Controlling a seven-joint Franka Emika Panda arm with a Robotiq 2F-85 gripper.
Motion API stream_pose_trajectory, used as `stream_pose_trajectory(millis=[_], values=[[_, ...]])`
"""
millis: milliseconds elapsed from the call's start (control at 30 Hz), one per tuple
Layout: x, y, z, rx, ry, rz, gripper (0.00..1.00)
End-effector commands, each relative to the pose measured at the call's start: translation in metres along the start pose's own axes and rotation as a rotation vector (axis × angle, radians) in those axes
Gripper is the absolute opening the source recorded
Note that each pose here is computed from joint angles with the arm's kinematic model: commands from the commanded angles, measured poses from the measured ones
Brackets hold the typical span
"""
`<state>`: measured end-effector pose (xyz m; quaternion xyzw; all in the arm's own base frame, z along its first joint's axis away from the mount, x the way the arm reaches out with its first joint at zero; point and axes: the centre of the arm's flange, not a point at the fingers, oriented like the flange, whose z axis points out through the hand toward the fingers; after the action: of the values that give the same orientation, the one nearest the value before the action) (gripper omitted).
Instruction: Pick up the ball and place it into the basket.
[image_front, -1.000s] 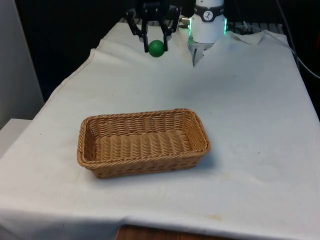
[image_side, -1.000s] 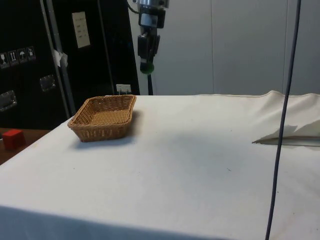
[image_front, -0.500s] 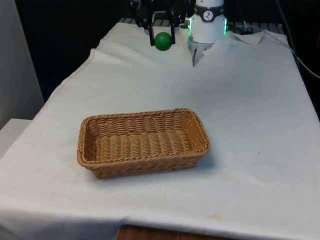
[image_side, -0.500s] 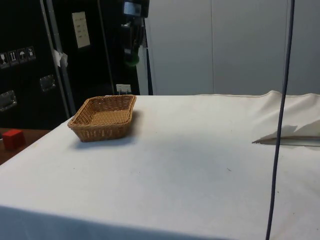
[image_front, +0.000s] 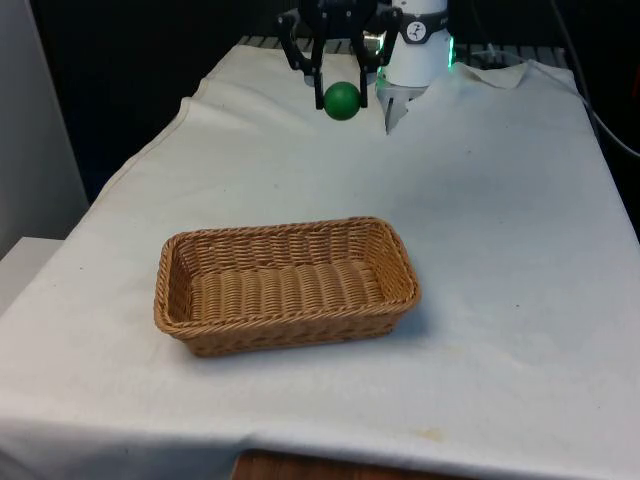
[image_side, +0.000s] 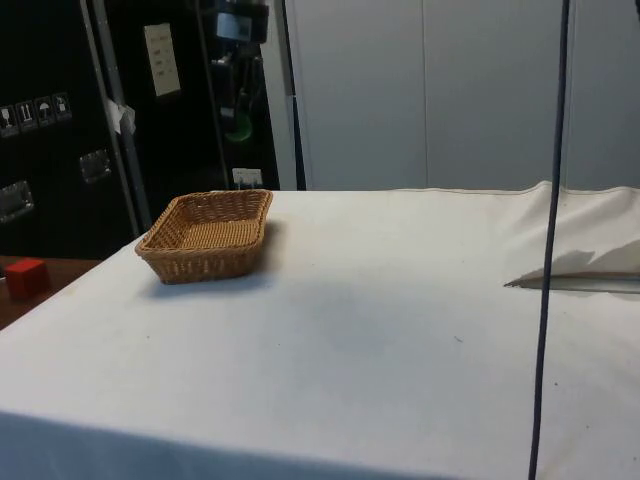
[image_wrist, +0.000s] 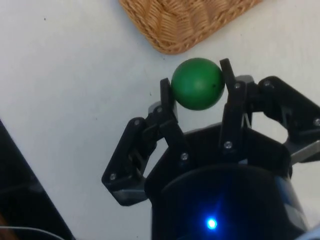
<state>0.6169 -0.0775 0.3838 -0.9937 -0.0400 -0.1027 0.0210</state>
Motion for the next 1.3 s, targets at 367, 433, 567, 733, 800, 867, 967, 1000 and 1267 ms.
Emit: stream_pose_trajectory(millis=[367,433,567,733,800,867,967,1000,1267], values=[[0.027,-0.018,0.037,-0.023,-0.028,-0.003,0.01],[0.035,-0.021,0.049,-0.028,-0.032,-0.002,0.01],[0.042,-0.02,0.064,-0.035,-0.038,-0.001,0.01],[0.051,-0.017,0.083,-0.033,-0.04,0.003,0.01],[0.054,-0.015,0.091,-0.031,-0.04,0.006,0.01],[0.057,-0.012,0.098,-0.029,-0.038,0.009,0.01],[0.061,-0.009,0.108,-0.026,-0.036,0.011,0.01],[0.062,-0.008,0.113,-0.024,-0.036,0.012,0.01],[0.069,-0.001,0.145,-0.023,-0.036,0.017,0.01]])
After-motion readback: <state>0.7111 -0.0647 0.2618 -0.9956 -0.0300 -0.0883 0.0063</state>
